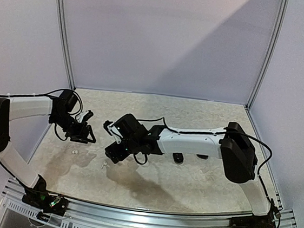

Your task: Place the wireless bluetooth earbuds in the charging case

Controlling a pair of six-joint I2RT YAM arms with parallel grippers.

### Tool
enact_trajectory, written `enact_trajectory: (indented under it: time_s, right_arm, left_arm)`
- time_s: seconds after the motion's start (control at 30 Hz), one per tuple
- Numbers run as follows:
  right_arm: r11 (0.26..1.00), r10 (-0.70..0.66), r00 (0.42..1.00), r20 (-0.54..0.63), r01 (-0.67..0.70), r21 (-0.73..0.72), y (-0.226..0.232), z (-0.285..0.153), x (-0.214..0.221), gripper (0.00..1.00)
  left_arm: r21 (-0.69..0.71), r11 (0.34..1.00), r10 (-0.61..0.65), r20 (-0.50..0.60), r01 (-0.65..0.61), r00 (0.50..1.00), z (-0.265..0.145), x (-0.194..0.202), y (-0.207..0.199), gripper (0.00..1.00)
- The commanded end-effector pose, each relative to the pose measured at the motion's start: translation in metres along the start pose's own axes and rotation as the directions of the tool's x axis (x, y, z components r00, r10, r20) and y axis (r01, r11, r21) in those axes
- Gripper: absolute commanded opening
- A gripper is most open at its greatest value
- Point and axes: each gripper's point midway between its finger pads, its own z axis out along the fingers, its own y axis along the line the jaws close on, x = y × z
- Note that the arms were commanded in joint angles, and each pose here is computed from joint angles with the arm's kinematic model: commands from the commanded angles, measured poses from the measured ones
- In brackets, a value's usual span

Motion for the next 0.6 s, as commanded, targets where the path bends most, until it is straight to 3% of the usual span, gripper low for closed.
enact_trajectory:
  time_s: [0.0, 0.3, 0.57]
  right_arm:
    - [0.991, -0.102, 0.992, 0.075, 0.108, -0.079, 0.036, 0.011, -0.015, 0.81]
    - [0.998, -0.004, 0.999, -0.033, 0.002, -0.067, 0.036, 0.064, 0.011, 0.60]
    - [0.993, -0.024, 0.993, -0.113, 0.010, -0.119, 0.047, 0.071, 0.038, 0.40]
  left_arm:
    - [-0.025, 0.999, -0.031, 0.050, 0.032, 0.998, -0.008, -0.001, 0.016, 0.51]
    - [-0.008, 0.999, -0.038, 0.069, 0.038, 0.997, -0.011, -0.003, 0.015, 0.51]
    - [0.001, 0.999, -0.041, 0.074, 0.041, 0.996, -0.010, -0.004, 0.015, 0.51]
